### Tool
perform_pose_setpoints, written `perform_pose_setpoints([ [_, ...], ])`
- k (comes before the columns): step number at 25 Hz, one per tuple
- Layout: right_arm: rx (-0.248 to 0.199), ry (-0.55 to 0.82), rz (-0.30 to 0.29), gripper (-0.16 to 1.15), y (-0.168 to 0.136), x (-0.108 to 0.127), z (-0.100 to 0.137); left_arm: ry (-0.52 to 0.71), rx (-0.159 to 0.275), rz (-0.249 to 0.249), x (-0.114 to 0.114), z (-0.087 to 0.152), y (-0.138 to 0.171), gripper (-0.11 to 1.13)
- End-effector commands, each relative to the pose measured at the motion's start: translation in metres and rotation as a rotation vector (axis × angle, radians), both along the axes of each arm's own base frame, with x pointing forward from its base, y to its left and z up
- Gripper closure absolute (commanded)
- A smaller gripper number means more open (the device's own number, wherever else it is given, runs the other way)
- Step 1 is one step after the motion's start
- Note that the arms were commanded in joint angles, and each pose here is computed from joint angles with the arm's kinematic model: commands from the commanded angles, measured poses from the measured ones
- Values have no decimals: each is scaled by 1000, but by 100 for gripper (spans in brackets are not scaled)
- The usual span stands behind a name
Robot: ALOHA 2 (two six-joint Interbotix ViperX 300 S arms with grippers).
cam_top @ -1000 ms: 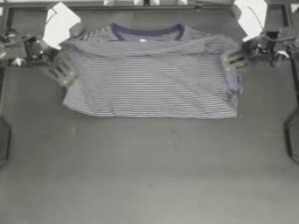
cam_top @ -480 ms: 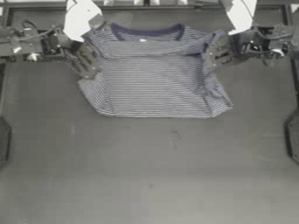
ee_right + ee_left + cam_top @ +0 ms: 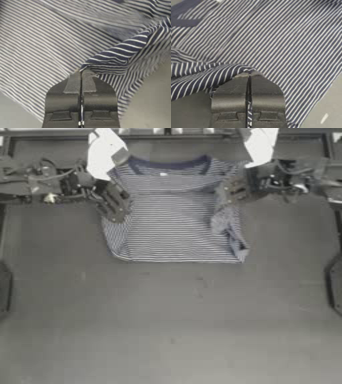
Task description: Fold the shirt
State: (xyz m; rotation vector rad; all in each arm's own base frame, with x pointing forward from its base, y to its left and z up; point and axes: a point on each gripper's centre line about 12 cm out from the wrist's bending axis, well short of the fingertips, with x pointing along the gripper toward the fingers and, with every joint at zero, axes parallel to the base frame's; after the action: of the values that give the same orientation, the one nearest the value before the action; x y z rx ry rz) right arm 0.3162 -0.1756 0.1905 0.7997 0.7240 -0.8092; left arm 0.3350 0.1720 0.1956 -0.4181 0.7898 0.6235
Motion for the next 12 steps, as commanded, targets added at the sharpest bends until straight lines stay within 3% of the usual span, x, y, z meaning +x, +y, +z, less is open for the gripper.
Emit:
perform_pose_setpoints([
  [1, -24, -48, 9, 92, -5, 14, 12, -67, 23, -20, 11, 12, 0, 99],
  [12, -13, -68, 24, 92, -6, 32, -4, -108, 24, -54, 38, -1, 0, 99],
])
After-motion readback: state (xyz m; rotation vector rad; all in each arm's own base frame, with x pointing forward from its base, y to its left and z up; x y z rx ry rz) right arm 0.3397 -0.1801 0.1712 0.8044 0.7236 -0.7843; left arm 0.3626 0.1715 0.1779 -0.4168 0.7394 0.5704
